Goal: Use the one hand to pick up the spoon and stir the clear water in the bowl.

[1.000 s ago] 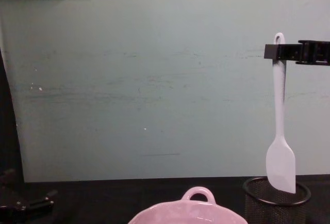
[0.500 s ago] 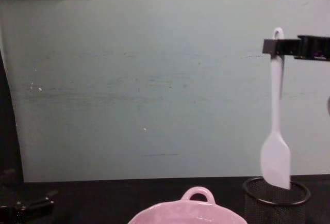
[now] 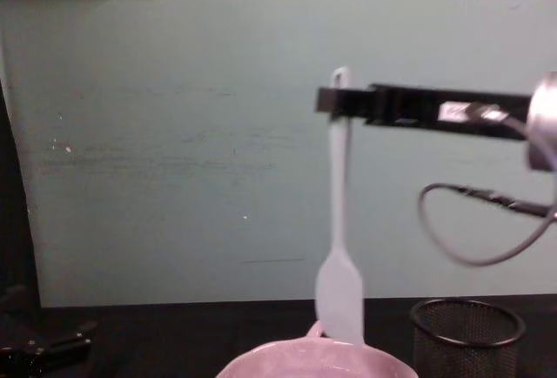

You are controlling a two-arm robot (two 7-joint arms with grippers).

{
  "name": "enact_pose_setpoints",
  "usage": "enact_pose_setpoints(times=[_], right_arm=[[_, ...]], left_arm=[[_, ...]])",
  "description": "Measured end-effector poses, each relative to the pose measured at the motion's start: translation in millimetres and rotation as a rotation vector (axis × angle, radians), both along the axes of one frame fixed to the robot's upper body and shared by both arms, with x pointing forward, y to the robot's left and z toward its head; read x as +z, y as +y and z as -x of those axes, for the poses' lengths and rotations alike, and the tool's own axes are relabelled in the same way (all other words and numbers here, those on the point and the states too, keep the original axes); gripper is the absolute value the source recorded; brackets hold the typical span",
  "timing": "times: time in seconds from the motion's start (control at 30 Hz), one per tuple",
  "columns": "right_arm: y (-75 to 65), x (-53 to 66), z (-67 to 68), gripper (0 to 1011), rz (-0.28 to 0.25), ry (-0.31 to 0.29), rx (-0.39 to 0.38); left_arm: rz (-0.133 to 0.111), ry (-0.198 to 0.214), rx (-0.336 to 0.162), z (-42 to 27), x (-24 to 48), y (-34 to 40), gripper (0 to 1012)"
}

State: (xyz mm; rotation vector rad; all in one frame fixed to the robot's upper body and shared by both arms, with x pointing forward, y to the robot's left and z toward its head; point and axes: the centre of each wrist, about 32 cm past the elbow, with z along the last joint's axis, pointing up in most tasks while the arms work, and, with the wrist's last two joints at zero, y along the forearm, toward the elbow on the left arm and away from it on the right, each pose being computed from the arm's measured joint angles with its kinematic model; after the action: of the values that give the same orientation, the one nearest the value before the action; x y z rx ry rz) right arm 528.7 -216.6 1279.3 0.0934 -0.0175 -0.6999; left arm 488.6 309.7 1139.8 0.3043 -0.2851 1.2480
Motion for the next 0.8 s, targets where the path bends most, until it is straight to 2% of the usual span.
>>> enact_pose_setpoints(times=[0.1, 0.13, 0.23, 0.37, 0.57, 0.8], right_arm=[[12.3, -11.9, -7.9, 118, 0.003, -0.002, 0.036], [12.3, -11.9, -7.9, 118, 0.003, -0.002, 0.036], [21.7, -25.4, -14.5, 118, -0.002, 0.012, 0.064], [30.1, -39.8, -17.2, 118, 0.016, 0.03, 0.078], [34.0, -55.2, -15.3, 118, 0.043, 0.044, 0.08], [37.2, -66.5, -9.3, 118, 0.04, 0.058, 0.082]], left_arm=[[0.0, 0.0, 0.0, 0.0, 0.0, 0.0, 1011], [0.0, 0.0, 0.0, 0.0, 0.0, 0.0, 1011], [0.0, 0.0, 0.0, 0.0, 0.0, 0.0, 1011], [0.0, 0.0, 0.0, 0.0, 0.0, 0.0, 1011], [0.0, 0.0, 0.0, 0.0, 0.0, 0.0, 1011], [0.0, 0.0, 0.0, 0.0, 0.0, 0.0, 1011]])
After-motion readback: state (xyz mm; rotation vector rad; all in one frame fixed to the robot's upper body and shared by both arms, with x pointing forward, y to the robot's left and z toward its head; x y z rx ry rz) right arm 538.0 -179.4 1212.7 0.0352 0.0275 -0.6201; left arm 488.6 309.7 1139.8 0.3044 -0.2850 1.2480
